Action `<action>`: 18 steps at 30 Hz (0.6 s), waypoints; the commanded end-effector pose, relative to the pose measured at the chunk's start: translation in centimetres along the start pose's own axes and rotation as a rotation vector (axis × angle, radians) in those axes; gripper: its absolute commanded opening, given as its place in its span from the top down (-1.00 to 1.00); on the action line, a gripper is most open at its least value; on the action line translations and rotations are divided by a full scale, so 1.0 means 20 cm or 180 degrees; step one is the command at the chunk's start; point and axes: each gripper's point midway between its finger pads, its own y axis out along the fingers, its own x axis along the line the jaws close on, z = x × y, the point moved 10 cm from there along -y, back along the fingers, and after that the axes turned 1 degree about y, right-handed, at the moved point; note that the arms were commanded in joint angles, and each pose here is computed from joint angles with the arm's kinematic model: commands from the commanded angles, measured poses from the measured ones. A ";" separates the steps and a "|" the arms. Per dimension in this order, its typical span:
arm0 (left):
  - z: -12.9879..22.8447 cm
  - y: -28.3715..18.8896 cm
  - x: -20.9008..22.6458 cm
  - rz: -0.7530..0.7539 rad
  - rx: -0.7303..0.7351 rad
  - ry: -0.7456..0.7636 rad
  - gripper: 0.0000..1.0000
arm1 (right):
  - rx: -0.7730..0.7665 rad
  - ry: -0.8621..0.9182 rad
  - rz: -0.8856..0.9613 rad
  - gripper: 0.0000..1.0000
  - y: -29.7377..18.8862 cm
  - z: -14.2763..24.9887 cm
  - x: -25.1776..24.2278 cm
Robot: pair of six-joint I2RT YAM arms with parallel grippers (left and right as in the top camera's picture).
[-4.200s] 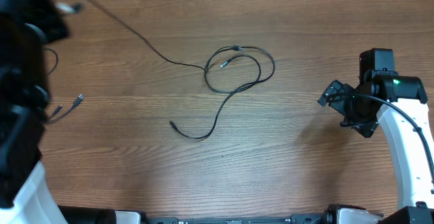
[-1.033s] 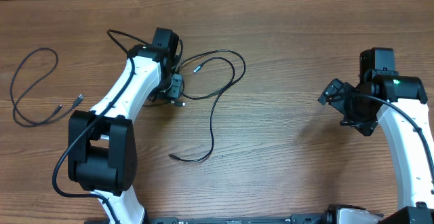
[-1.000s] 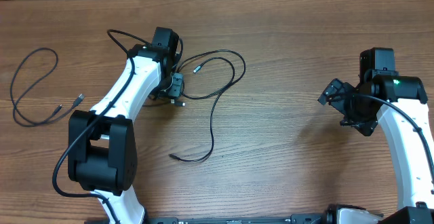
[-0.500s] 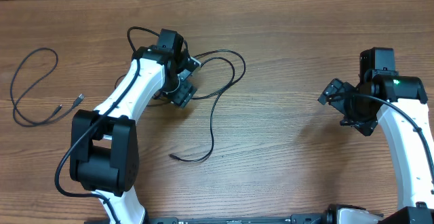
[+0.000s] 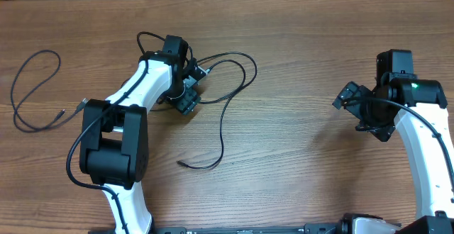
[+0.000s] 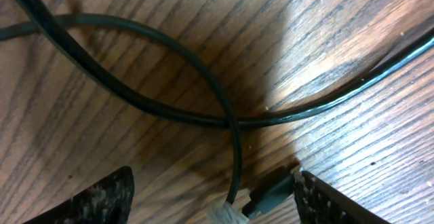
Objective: Untangle cables
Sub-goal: 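Lower the left gripper and grasp a black cable near its connector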
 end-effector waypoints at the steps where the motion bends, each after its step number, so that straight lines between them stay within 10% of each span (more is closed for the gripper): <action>1: 0.03 0.06 -0.01 0.0095 0.0117 0.0026 -0.47 | -0.0135 -0.0023 -0.0080 -0.99 -0.06 -0.02 0.01; 18: 0.12 0.06 -0.06 0.0294 0.0474 -0.0063 -0.02 | -0.0151 -0.0023 -0.0089 -1.00 -0.06 -0.02 0.01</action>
